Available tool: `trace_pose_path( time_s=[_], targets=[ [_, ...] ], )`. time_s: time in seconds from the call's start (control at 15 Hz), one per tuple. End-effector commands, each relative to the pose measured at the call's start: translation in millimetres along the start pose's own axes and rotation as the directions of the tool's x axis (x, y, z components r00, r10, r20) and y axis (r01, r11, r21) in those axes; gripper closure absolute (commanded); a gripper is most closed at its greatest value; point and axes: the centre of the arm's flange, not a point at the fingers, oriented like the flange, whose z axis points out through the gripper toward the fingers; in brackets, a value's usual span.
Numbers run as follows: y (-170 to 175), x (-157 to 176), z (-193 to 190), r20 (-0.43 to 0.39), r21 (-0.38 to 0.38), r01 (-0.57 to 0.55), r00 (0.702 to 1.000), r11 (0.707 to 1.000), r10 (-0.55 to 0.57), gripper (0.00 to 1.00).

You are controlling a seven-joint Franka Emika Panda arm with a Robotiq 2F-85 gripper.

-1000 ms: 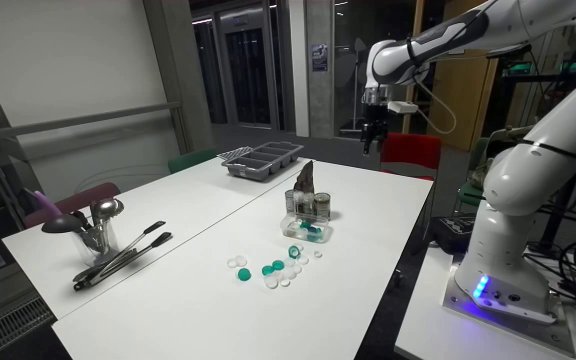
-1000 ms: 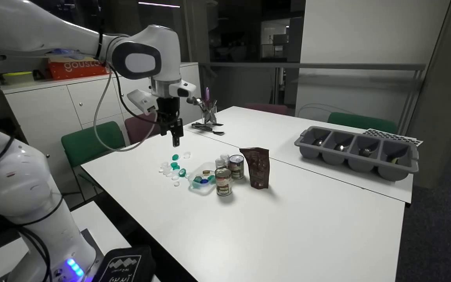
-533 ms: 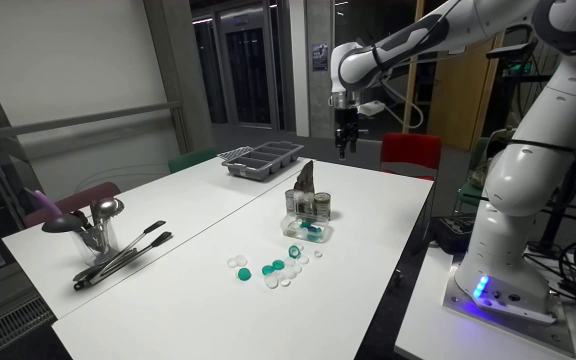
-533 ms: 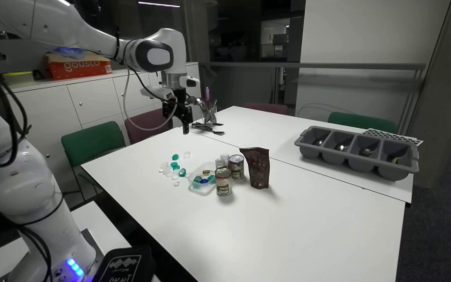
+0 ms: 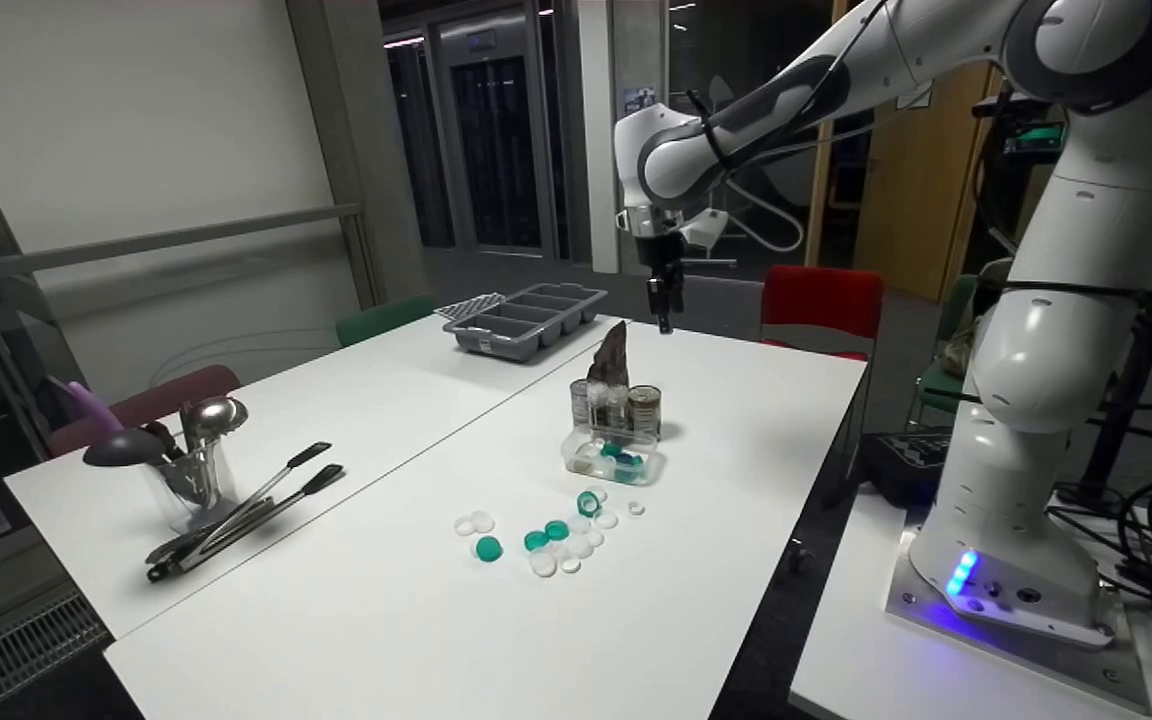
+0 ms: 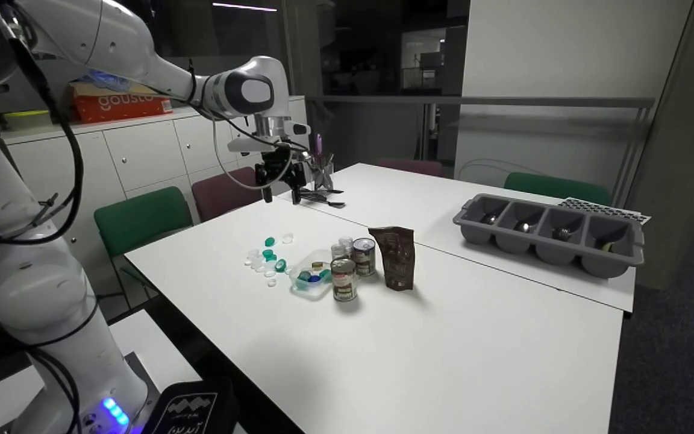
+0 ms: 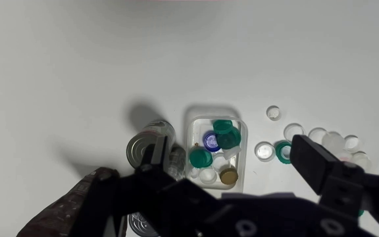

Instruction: Place some white and green objects from the table in the clear container.

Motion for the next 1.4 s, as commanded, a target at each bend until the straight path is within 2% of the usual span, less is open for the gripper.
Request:
trace_pose_path(
  time_s=[0.0, 0.13, 0.27, 0.47, 0.67, 0.93, 1.2, 1.33],
  targets=[
    [0.9, -0.5, -0.6, -0.001, 0.000, -0.002, 1.000, 1.000, 0.002, 0.00],
    [1.0, -0.9, -1.8, -0.004, 0.000, -0.002, 1.000, 1.000, 0.002, 0.00],
    [0.0, 9.1, 7.0, 0.014, -0.071, 0.083, 0.997, 0.994, -0.082, 0.00],
    [-19.0, 40.7, 26.5, 0.086, -0.168, 0.219, 0.975, 0.961, -0.207, 0.00],
    [-47.8, 78.2, 51.2, 0.112, -0.215, 0.359, 0.933, 0.908, -0.342, 0.00],
    [-85.1, 124.9, 83.4, 0.137, -0.256, 0.540, 0.841, 0.802, -0.523, 0.00],
    [-105.9, 152.7, 107.9, 0.172, -0.275, 0.696, 0.714, 0.663, -0.679, 0.00],
    [-105.2, 157.8, 111.5, 0.147, -0.287, 0.753, 0.646, 0.593, -0.749, 0.00]
  ],
)
